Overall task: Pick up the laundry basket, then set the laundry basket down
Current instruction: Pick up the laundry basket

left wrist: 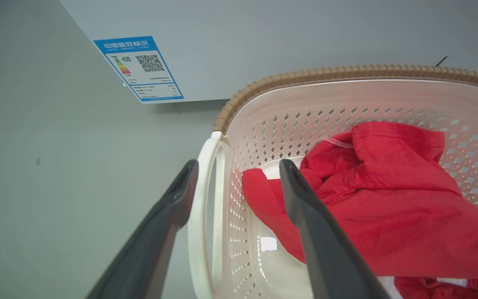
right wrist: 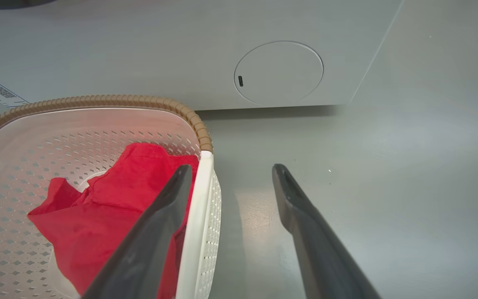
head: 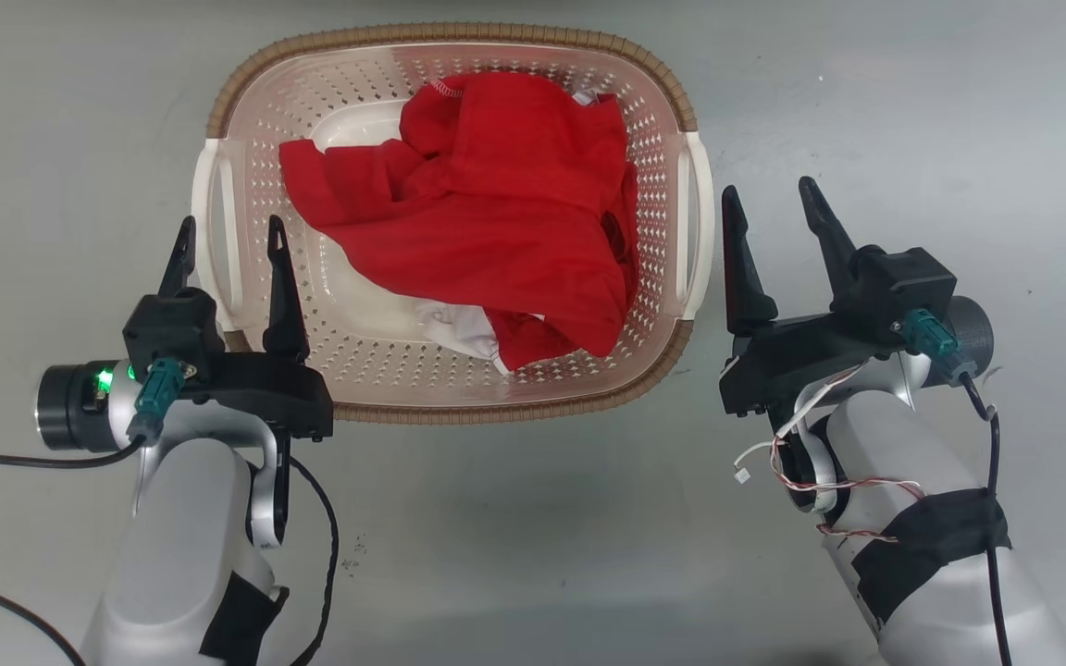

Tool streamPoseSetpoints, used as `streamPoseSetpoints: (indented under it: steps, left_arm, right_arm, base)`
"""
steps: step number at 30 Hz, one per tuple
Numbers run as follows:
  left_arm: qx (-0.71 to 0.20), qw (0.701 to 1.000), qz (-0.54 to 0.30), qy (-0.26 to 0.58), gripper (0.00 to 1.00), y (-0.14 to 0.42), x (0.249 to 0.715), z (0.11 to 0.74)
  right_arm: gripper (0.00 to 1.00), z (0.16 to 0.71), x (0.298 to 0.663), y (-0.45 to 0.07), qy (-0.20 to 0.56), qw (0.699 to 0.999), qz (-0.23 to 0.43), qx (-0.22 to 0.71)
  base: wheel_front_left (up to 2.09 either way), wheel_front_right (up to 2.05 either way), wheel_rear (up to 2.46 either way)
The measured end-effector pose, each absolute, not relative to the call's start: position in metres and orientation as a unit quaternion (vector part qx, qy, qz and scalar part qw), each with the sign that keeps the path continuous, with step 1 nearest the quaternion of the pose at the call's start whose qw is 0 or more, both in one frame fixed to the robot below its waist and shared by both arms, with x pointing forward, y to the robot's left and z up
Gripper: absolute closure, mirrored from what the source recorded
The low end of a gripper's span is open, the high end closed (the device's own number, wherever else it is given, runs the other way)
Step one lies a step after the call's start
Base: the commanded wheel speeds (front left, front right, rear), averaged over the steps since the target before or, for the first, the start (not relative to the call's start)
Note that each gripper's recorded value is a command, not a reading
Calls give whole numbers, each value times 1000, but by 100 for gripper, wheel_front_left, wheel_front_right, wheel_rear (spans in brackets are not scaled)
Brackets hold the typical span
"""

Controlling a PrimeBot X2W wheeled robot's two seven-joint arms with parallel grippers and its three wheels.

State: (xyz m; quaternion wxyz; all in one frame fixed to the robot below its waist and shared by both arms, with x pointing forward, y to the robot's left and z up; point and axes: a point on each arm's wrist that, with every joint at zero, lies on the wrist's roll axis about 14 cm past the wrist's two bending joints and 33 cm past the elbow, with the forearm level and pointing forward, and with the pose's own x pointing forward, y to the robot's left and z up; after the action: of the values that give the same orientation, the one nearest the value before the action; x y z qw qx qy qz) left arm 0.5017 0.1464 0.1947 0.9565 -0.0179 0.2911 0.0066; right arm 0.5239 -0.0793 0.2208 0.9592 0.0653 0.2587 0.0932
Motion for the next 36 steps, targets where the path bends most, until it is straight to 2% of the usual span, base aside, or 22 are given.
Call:
streamPoseSetpoints:
  steps: [9, 36]
  left_arm:
    - [-10, 941, 31, 338, 0, 164, 484, 168]
    - [0, 930, 23, 366, 0, 164, 499, 145]
  right_arm:
    - [0, 194, 506, -63, 301, 944, 114, 72]
    - [0, 172, 517, -49, 331, 931, 123, 93]
  base:
    - [0, 0, 0]
    - [0, 0, 0]
